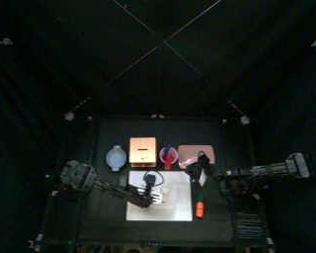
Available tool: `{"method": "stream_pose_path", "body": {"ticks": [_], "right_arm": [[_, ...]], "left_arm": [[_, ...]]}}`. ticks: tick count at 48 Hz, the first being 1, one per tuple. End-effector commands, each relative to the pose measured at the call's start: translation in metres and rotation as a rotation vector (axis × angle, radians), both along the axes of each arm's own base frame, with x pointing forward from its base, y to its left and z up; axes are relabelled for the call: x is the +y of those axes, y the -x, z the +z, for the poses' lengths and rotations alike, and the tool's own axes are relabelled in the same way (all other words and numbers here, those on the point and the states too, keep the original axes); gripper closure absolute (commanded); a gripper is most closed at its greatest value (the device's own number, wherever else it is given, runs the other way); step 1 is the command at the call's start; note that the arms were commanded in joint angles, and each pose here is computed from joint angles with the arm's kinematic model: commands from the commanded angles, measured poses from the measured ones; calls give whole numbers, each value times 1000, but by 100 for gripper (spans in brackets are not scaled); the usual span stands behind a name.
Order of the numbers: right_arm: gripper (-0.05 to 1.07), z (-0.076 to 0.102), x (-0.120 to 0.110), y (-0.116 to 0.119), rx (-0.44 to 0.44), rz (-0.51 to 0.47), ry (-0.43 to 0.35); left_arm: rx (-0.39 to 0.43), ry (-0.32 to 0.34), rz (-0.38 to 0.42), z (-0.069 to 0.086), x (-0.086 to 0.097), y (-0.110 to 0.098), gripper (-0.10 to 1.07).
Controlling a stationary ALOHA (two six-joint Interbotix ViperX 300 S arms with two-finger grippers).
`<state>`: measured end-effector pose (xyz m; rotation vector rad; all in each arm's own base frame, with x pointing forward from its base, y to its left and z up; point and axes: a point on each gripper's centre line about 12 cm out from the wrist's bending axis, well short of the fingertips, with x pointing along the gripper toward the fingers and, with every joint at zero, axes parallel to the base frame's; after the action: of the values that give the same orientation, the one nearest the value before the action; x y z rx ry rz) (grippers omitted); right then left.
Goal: Put salmon on top of rice
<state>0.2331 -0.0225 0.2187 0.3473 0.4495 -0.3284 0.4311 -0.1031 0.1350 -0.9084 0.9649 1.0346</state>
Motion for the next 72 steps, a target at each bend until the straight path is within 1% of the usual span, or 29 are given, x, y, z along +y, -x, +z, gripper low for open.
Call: {"method": "stream_pose_path", "body": {"ticks": [1, 11, 24, 34, 37, 46, 50, 61, 68, 72], "right_arm": [[30, 4, 0, -1, -13, 3, 2], [30, 3, 1, 0, -11, 3, -5], [30, 1, 1, 1, -5, -4, -16], [30, 1, 1, 0, -7, -5, -16], [30, 1, 1, 0, -6, -4, -17], [30, 1, 1, 1, -5, -6, -20], [30, 1, 1, 1, -5, -6, -21], [30, 1, 1, 1, -5, -8, -24], [30, 1, 1, 1, -5, -8, -24], [30, 1, 1, 1, -5, -8, -24]], "left_arm": [[-45, 1, -18, 20, 0, -13, 33], [-26, -23, -75, 22, -1, -22, 33], [-53, -68, -103, 27, 8, -34, 33], [-66, -83, -121, 25, 15, -44, 33], [-68, -89, -123, 26, 17, -46, 33], [-58, -104, -125, 19, 21, -50, 33], [-58, -106, -124, 19, 22, -50, 33], [-75, -107, -114, 24, 26, -54, 33], [-94, -102, -114, 29, 25, -59, 33], [-96, -100, -112, 29, 24, -61, 33]]}}
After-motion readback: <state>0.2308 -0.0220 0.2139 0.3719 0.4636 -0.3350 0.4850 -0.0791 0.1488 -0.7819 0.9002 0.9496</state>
